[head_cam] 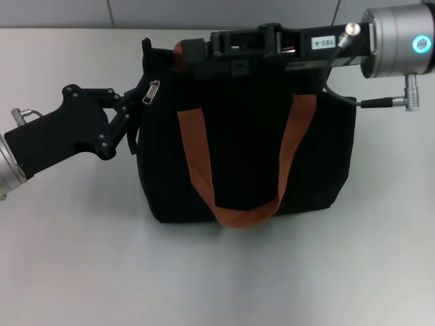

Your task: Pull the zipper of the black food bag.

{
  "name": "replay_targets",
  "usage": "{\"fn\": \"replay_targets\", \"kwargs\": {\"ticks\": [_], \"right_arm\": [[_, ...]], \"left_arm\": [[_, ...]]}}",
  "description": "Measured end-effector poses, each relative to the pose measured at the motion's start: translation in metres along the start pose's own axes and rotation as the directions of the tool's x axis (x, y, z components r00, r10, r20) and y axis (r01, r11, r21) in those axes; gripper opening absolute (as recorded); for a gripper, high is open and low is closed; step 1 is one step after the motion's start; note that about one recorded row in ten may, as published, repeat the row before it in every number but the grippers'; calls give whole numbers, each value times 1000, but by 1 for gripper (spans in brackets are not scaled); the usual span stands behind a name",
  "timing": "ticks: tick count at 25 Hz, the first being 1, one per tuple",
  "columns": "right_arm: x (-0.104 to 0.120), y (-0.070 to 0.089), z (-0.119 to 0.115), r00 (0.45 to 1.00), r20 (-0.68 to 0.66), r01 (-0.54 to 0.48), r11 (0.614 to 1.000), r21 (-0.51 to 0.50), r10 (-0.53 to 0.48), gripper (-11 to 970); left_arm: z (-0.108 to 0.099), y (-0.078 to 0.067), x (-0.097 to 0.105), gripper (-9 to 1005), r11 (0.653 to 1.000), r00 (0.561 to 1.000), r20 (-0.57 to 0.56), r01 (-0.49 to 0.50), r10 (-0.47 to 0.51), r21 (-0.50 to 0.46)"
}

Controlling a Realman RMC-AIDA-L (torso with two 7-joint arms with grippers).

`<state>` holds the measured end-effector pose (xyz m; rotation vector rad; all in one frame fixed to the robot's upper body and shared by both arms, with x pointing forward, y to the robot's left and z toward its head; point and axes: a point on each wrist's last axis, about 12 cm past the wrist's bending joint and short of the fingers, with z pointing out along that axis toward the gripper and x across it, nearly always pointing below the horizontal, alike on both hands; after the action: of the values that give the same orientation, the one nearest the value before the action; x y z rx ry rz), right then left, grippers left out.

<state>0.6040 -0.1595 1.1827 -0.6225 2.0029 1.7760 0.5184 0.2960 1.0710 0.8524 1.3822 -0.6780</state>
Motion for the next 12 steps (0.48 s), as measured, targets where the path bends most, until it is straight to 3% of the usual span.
{"fn": "replay_targets", "kwargs": {"ticks": [12], "right_arm": [[-12,1,21,995,-79,-44,993,109,52,816]], "left_arm": [[2,-1,0,25,1000,1000,5,0,0,4]]}}
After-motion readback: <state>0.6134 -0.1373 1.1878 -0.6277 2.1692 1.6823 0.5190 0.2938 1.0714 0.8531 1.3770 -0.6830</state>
